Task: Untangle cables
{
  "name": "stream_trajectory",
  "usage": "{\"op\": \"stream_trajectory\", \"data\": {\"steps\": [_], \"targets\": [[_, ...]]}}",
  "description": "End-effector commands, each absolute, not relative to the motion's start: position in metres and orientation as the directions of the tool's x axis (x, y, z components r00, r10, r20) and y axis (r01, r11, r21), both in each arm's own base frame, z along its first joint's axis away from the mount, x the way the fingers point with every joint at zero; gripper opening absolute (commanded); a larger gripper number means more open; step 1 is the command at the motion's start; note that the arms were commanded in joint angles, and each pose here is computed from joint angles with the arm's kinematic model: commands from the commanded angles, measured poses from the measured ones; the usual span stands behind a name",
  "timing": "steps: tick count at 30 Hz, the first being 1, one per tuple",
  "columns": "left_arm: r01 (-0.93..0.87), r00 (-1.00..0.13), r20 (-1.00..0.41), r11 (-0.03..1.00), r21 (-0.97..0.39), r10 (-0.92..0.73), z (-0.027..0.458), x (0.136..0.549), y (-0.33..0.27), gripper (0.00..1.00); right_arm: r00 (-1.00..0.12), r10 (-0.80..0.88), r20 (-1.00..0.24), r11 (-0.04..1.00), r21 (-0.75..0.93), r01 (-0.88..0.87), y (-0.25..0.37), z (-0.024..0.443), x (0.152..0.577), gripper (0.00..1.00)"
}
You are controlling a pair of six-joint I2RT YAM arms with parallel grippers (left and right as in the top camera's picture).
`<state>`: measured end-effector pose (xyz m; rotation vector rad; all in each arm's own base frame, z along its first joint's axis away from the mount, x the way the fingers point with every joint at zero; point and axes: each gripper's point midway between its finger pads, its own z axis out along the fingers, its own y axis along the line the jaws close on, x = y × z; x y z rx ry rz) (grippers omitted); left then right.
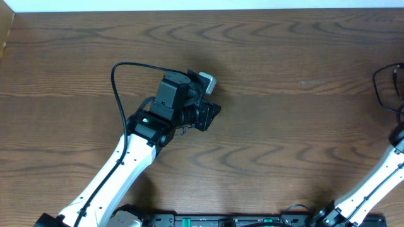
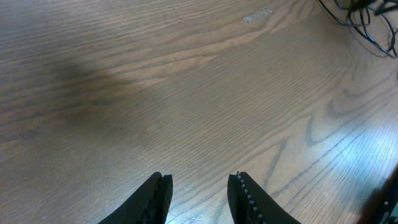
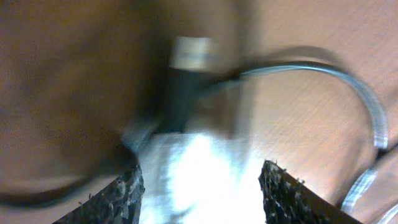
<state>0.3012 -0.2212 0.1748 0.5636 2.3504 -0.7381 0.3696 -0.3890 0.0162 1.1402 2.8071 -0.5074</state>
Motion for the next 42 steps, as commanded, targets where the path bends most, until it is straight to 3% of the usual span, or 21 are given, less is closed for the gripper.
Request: {"op": "stream_trajectory", "data": {"steps": [1,6,12,19,27,34,37,42], "targets": [[0.553,-0.714,-0.667,0.755,-0.353,0.211,0.180,0.305,-0.223,0.35,-0.654,0.735,-0.180,0.592,-0.300,0.748,-0.422,0.015,0.329,0.57],[0.552,-0.715,-0.667,0.755,-0.354,0.210,0.180,0.305,-0.223,0.35,-0.631,0.758,-0.164,0.577,-0.283,0.766,-0.439,0.014,0.302,0.57],[0.549,-0.717,-0.665,0.756,-0.357,0.207,0.180,0.305,-0.223,0.35,-0.601,0.779,-0.179,0.562,-0.224,0.796,-0.437,0.013,0.308,0.58],[0.549,-0.717,-0.665,0.756,-0.357,0.207,0.180,0.305,-0.223,0.35,-0.620,0.750,-0.232,0.620,-0.079,0.780,-0.418,0.033,0.349,0.59],[0.549,-0.717,-0.665,0.756,-0.357,0.208,0.180,0.305,-0.223,0.35,-0.648,0.663,-0.374,0.693,-0.021,0.721,-0.389,0.097,0.409,0.62],[0.549,-0.717,-0.665,0.756,-0.356,0.207,0.180,0.305,-0.223,0.36,-0.542,0.720,-0.434,0.593,-0.022,0.805,-0.356,0.157,0.415,0.62],[0.549,-0.717,-0.665,0.756,-0.356,0.207,0.180,0.305,-0.223,0.36,-0.441,0.785,-0.436,0.474,-0.035,0.880,-0.346,0.178,0.397,0.61],[0.549,-0.717,-0.665,0.756,-0.356,0.207,0.180,0.305,-0.223,0.36,-0.368,0.800,-0.475,0.364,-0.104,0.925,-0.335,0.212,0.369,0.63]]}}
